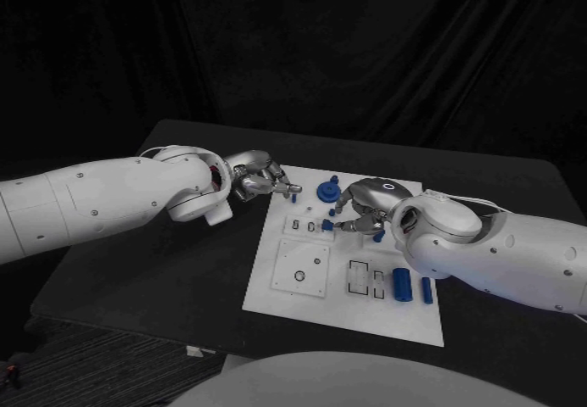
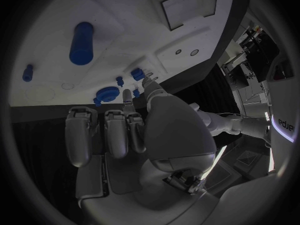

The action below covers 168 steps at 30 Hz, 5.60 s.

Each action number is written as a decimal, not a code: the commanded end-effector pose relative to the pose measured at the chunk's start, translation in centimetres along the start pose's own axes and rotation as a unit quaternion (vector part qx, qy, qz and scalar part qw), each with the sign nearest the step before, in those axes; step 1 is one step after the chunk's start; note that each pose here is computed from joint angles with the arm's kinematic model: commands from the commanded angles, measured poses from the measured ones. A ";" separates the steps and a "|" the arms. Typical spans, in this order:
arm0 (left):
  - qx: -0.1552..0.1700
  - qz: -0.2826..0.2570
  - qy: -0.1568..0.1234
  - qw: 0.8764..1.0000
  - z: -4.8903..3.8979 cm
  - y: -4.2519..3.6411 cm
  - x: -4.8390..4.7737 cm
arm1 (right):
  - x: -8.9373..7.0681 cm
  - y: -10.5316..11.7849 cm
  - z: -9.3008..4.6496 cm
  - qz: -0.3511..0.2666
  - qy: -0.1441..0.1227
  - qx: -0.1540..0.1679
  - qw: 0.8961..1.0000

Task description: Assemble the parts on the task board

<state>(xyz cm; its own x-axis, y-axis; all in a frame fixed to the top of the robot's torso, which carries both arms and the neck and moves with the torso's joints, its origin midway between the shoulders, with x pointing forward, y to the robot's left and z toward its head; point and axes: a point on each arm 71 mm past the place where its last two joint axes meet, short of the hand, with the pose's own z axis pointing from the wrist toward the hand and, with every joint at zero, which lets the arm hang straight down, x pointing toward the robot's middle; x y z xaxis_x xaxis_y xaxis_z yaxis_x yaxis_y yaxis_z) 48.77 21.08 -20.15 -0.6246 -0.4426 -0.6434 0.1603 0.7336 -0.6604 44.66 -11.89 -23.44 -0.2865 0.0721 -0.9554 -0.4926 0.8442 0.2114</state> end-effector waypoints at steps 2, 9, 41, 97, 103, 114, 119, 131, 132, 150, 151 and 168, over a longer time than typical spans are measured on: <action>0.005 -0.005 0.001 1.000 0.12 -0.20 0.12 | 0.4 -0.2 0.1 -0.012 0.011 0.016 1.000; -0.001 -0.004 0.008 1.000 0.15 -0.10 0.24 | 0.7 0.0 0.2 -0.010 0.012 0.013 1.000; -0.019 -0.002 0.030 0.999 0.81 0.48 0.52 | 2.5 1.2 1.4 -0.008 0.026 -0.012 1.000; 0.012 -0.005 0.062 0.998 1.02 -0.33 2.11 | 0.1 1.1 -0.4 0.032 -0.105 -0.079 0.991; 0.038 -0.007 0.071 0.997 1.11 -0.98 2.70 | -0.7 1.6 -1.4 0.041 -0.123 -0.094 0.987; 0.050 -0.008 0.088 0.995 1.65 -1.37 3.45 | -0.8 2.0 -1.9 0.046 -0.128 -0.103 0.985; 0.057 -0.008 0.093 0.994 1.83 -1.61 3.72 | -0.8 2.1 -2.0 0.046 -0.127 -0.105 0.985; 0.073 -0.009 0.102 0.992 2.07 -2.11 4.17 | -0.6 2.3 -2.0 0.045 -0.118 -0.108 0.986; 0.075 -0.009 0.102 0.992 2.07 -2.14 4.18 | -0.6 2.3 -2.0 0.045 -0.116 -0.108 0.986; 0.094 -0.011 0.099 0.991 2.17 -2.53 4.35 | -0.3 2.6 -1.8 0.042 -0.100 -0.110 0.988; 0.095 -0.011 0.100 0.990 2.19 -2.57 4.39 | -0.3 2.6 -1.8 0.042 -0.099 -0.111 0.988; 0.105 -0.012 0.109 0.988 2.31 -3.01 4.94 | -0.1 2.7 -1.6 0.041 -0.095 -0.111 0.988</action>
<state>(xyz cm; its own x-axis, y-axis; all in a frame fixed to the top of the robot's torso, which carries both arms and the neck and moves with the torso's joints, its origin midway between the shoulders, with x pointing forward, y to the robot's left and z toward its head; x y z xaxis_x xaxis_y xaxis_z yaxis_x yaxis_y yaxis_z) 47.27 16.04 -22.35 -0.7642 -0.3271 -0.5558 0.2684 0.6224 -0.7353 42.11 -10.52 -22.37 -0.1805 0.2583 -0.9491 -0.6459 0.6966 0.3124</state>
